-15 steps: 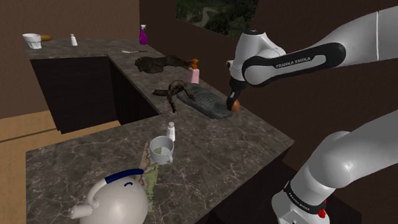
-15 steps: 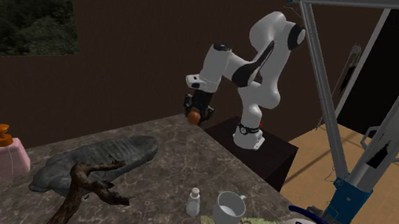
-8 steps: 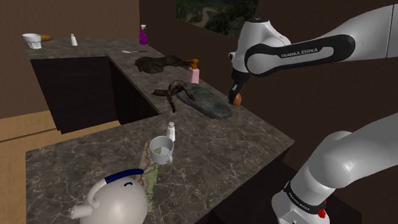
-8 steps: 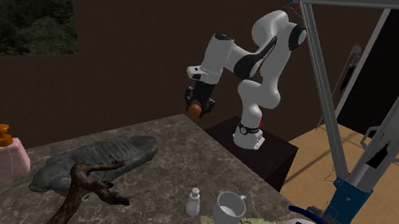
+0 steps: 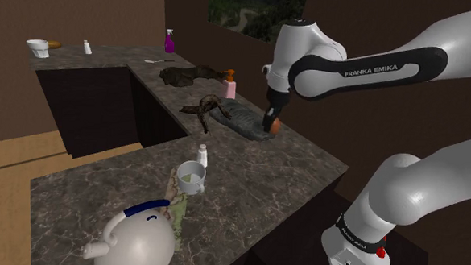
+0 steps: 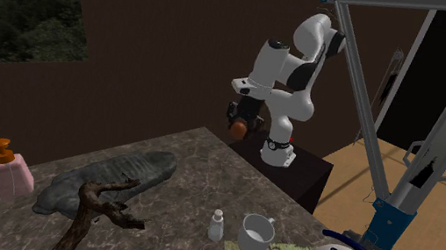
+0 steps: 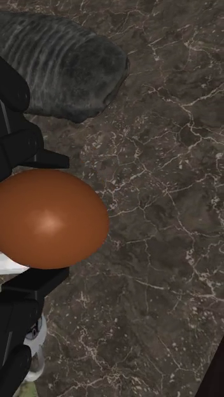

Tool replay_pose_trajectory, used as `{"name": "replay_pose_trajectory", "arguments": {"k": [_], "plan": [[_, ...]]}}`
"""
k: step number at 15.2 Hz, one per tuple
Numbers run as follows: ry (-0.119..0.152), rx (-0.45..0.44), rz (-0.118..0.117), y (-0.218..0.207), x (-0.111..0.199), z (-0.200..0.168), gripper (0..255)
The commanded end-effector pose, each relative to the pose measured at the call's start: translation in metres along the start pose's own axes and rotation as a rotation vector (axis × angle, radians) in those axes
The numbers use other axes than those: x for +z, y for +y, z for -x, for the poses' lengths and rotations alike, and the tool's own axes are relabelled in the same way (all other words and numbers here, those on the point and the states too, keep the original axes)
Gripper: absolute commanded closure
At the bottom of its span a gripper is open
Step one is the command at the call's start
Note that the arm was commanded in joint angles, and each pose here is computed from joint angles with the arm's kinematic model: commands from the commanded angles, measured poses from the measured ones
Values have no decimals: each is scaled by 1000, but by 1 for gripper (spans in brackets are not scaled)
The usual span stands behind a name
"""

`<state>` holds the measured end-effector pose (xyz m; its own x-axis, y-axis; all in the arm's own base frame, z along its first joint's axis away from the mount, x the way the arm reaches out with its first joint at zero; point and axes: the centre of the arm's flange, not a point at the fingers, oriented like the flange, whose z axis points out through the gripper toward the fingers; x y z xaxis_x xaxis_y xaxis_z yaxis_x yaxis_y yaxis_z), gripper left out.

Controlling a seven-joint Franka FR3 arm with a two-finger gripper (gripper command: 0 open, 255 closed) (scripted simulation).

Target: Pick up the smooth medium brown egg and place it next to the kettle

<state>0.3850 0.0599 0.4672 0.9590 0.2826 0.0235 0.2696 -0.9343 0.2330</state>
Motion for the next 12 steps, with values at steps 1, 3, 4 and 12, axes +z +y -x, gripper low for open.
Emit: {"name": "replay_pose_trajectory", "arguments": {"k": [1,3,4,12], "plan": [[0,1,0,-28,-6,1,255],[0,1,0,-53,-13,1,255],[0,1,0,-66,-16,2,255],[0,1,0,-169,-40,5,255]]}}
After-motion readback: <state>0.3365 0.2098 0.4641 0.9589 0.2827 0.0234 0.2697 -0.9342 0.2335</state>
